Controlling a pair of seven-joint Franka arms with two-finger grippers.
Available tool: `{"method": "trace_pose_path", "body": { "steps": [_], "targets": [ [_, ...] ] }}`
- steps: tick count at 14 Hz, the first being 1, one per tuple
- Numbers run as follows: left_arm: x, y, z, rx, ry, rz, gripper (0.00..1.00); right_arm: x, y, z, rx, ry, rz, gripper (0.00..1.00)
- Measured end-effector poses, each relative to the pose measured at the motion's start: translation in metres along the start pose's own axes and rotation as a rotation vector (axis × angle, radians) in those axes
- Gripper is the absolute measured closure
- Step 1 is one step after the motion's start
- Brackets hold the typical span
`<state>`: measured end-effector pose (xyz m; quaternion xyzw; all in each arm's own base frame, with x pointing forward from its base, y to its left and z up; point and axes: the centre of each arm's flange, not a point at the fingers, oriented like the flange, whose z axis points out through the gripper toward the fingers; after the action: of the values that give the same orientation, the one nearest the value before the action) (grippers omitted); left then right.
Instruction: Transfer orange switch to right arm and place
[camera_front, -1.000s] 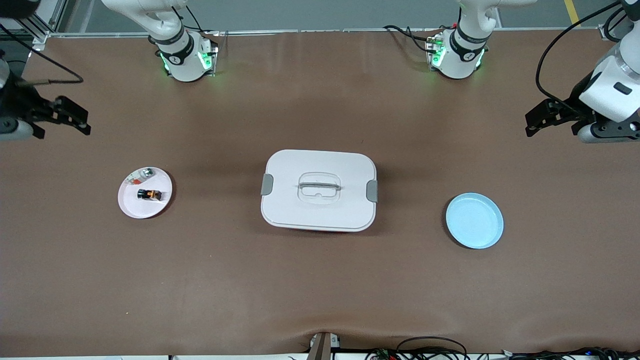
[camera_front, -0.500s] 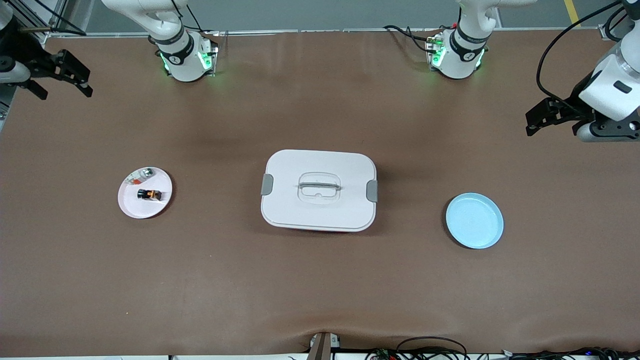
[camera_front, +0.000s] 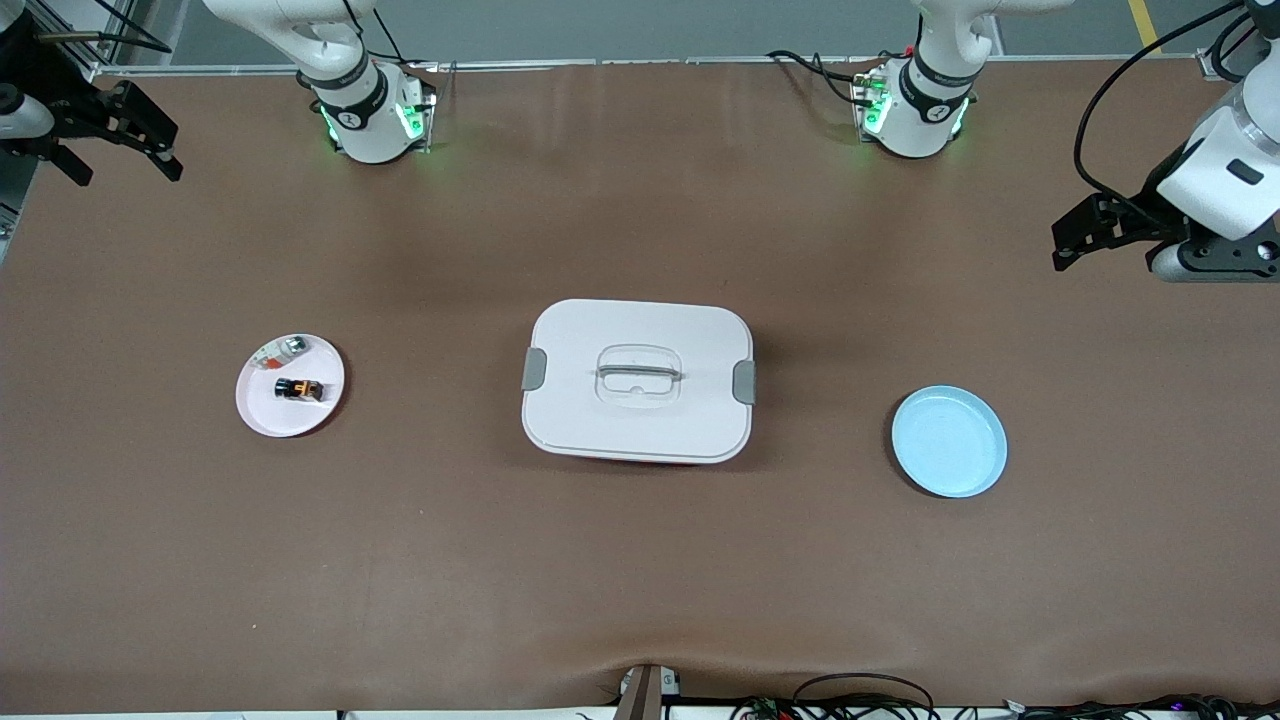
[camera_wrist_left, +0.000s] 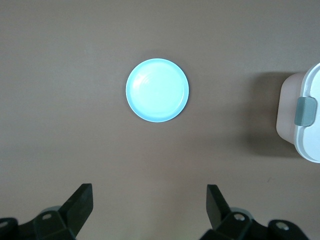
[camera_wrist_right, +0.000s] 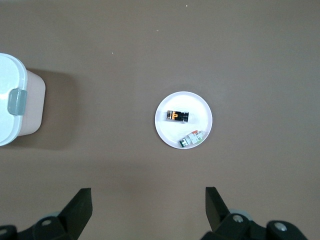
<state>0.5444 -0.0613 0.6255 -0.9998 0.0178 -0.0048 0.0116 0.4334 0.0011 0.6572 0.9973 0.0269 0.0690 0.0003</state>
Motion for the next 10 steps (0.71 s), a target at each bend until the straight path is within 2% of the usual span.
{"method": "trace_pose_path", "body": {
  "steps": [4,10],
  "targets": [
    [0.000,0.000,-0.002,0.000,0.004,-0.001,0.00,0.031,0.005,0.002,0.002,-0.065,0.007,0.00],
    [0.000,-0.001,-0.003,-0.001,0.007,-0.003,0.00,0.075,0.008,0.027,0.000,-0.106,0.012,0.00]
  ]
}}
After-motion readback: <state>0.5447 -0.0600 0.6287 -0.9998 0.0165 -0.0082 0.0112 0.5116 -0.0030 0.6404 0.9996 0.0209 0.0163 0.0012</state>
